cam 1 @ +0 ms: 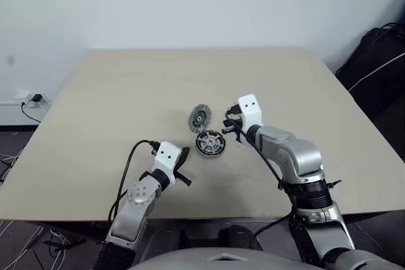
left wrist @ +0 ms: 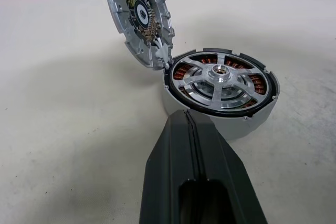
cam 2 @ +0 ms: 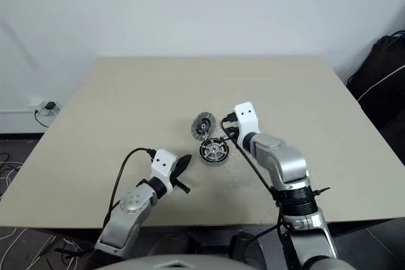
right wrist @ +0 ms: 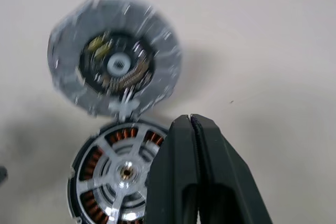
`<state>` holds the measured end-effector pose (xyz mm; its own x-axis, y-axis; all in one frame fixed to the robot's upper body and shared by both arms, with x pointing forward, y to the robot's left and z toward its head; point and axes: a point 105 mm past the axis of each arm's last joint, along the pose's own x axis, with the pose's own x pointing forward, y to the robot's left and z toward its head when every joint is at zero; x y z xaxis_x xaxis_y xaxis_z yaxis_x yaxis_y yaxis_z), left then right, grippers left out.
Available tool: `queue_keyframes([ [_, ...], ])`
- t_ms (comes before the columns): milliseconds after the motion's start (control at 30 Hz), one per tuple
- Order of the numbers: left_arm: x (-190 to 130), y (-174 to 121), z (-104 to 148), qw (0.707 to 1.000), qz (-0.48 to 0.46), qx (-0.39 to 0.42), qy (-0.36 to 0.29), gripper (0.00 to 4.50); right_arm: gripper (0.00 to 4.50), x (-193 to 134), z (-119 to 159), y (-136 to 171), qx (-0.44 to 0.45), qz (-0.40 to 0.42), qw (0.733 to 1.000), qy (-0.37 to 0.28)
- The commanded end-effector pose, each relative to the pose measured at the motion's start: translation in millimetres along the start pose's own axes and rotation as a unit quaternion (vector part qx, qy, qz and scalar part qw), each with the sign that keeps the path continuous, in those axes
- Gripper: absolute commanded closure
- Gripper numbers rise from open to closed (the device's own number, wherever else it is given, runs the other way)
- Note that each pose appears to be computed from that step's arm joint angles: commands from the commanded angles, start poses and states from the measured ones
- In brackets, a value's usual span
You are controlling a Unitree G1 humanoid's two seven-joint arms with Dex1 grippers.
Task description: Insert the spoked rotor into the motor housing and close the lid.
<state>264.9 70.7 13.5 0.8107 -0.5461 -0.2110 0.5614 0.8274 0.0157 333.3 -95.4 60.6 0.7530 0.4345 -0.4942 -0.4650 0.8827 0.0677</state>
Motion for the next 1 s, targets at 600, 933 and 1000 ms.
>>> queue_keyframes([
  [600, 1, 0, 12, 1.000, -0.004, 0.005, -0.023, 4.50, 4.48, 22, -47, 32, 0.033, 0.048, 0.998, 0.038],
  [933, 2, -1, 12, 1.000, -0.005, 0.003, -0.024, 4.50, 4.48, 2, -1, 40, -0.039, 0.114, 0.992, -0.027],
  [1000, 3, -2, 11, 1.000, -0.005, 0.002, -0.024, 4.50, 4.48, -5, 6, 41, -0.089, 0.137, 0.986, -0.022],
])
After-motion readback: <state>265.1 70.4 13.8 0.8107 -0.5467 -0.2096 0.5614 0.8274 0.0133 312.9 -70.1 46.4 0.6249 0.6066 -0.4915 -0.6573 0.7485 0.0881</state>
